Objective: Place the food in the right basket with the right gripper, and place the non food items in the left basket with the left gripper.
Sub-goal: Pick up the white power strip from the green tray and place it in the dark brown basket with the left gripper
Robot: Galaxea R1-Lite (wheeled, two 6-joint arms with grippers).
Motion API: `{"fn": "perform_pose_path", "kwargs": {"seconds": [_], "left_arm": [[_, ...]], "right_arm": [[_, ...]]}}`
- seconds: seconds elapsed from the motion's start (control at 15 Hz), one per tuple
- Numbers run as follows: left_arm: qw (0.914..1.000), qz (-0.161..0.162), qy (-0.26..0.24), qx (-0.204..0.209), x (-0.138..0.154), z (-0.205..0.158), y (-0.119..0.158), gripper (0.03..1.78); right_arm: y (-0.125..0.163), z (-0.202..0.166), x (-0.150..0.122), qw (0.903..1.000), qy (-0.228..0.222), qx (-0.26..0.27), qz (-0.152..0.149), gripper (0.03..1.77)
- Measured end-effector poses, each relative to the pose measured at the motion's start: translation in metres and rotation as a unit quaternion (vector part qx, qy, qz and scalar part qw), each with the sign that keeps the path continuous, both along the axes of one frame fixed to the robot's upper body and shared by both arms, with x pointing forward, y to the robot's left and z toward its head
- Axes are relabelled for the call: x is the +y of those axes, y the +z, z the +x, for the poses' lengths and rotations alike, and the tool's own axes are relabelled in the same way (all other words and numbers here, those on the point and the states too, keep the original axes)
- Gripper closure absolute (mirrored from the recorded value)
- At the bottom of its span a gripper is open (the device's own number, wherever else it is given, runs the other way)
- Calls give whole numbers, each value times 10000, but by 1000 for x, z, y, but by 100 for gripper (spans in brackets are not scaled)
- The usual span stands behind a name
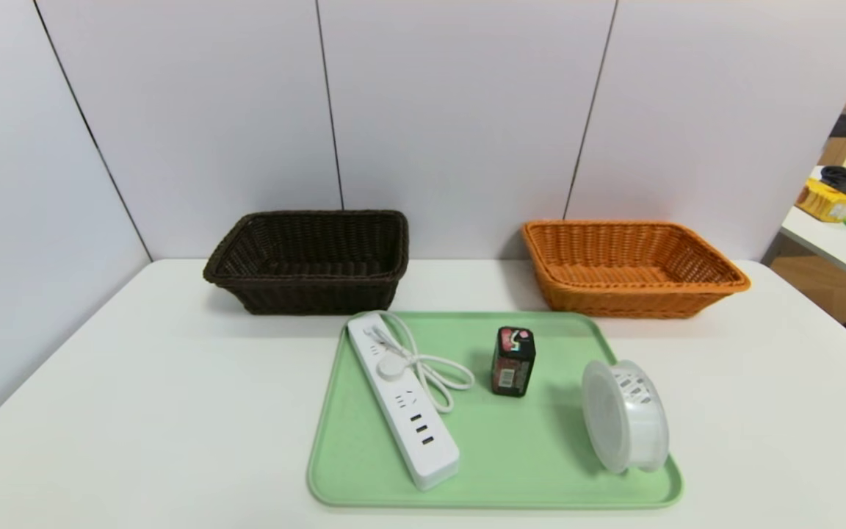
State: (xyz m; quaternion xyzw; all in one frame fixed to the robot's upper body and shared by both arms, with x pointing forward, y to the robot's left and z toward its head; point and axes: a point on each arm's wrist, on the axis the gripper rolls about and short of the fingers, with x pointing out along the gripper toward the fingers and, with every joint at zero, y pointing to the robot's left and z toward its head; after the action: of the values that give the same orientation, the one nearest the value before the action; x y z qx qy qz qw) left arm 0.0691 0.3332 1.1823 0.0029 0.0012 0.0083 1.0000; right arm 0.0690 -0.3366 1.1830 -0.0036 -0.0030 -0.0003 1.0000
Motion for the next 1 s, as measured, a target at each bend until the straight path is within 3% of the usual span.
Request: {"fn": "perform_pose_path", "kwargs": {"seconds": [1.0], "left_arm": [[10000, 2, -2, 0, 0, 0, 0, 12]], "right_arm": [[0, 0, 0, 10000, 1, 2, 0, 10]]}}
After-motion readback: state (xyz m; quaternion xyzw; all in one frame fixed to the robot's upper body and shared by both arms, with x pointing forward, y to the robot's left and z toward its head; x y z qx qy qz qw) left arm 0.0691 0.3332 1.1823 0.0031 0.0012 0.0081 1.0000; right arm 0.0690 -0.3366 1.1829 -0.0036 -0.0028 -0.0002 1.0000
